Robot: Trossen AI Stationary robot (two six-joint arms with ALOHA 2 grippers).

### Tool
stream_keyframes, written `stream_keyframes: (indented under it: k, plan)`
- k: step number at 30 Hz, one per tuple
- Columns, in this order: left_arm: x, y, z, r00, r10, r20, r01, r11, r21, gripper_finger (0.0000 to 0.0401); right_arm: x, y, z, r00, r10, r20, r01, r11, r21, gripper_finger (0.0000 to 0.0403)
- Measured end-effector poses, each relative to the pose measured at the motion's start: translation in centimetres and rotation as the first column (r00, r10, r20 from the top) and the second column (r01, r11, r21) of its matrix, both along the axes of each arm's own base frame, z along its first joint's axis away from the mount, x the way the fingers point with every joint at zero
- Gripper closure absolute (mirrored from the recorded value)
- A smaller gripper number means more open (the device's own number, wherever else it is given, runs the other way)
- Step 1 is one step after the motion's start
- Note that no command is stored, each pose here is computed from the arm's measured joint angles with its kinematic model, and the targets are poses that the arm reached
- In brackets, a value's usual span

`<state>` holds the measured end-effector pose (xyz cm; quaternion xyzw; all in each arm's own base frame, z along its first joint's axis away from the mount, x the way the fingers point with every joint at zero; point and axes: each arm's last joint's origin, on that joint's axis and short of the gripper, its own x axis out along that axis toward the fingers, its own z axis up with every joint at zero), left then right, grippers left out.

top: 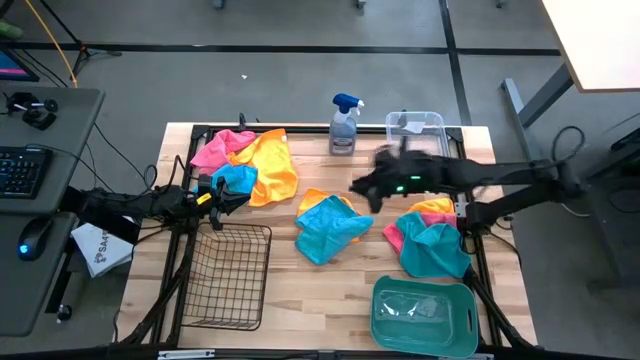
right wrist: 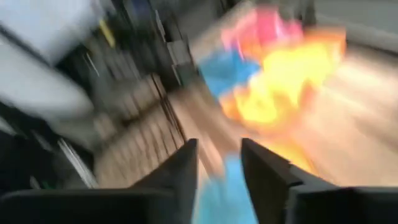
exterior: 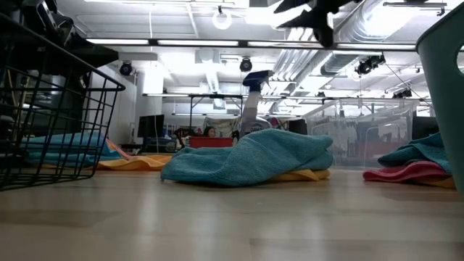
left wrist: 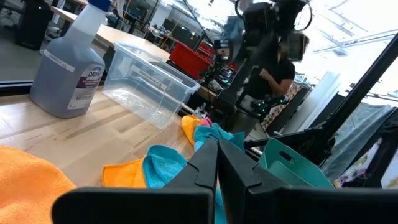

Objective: Sort microfiber towel by color & place in baskets
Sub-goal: Put the middle blue microfiber towel into the transparent bin

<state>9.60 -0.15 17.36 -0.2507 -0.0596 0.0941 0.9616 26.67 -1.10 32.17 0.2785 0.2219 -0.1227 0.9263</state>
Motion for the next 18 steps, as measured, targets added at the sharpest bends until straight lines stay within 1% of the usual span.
stream_keyframes:
  k: [2,4,6,9,11,12,18]
  plan:
    - [0.0,0.0,0.0,1.0,0.0,0.0,0.0,1.0,0.0,0.0401,1.5,0.2,-0.5,0.98,0.1,-0.174,-0.104,0.994,-0.013,0.0227]
    - [0.0,0.0,0.0,1.0,0.0,0.0,0.0,1.0,0.0,0.0401,3.0,0.3,-1.0,0.931,0.218,-0.292,-0.228,0.974,-0.001,0.0194]
    - [0.0,0.0,0.0,1.0,0.0,0.0,0.0,1.0,0.0,0.0401,4.3,0.6,-1.8,0.865,0.339,-0.37,-0.353,0.935,0.033,0.0168]
    - [0.0,0.0,0.0,1.0,0.0,0.0,0.0,1.0,0.0,0.0401,6.2,0.8,-4.0,0.748,0.459,-0.479,-0.493,0.868,0.062,0.0147]
    - [0.0,0.0,0.0,1.0,0.0,0.0,0.0,1.0,0.0,0.0401,7.1,0.9,-5.6,0.676,0.5,-0.541,-0.566,0.822,0.053,0.0143]
    - [0.0,0.0,0.0,1.0,0.0,0.0,0.0,1.0,0.0,0.0401,7.6,0.9,-6.3,0.65,0.511,-0.563,-0.594,0.803,0.044,0.0143]
    - [0.0,0.0,0.0,1.0,0.0,0.0,0.0,1.0,0.0,0.0401,9.5,0.8,-10.2,0.528,0.55,-0.647,-0.695,0.718,0.044,0.0142]
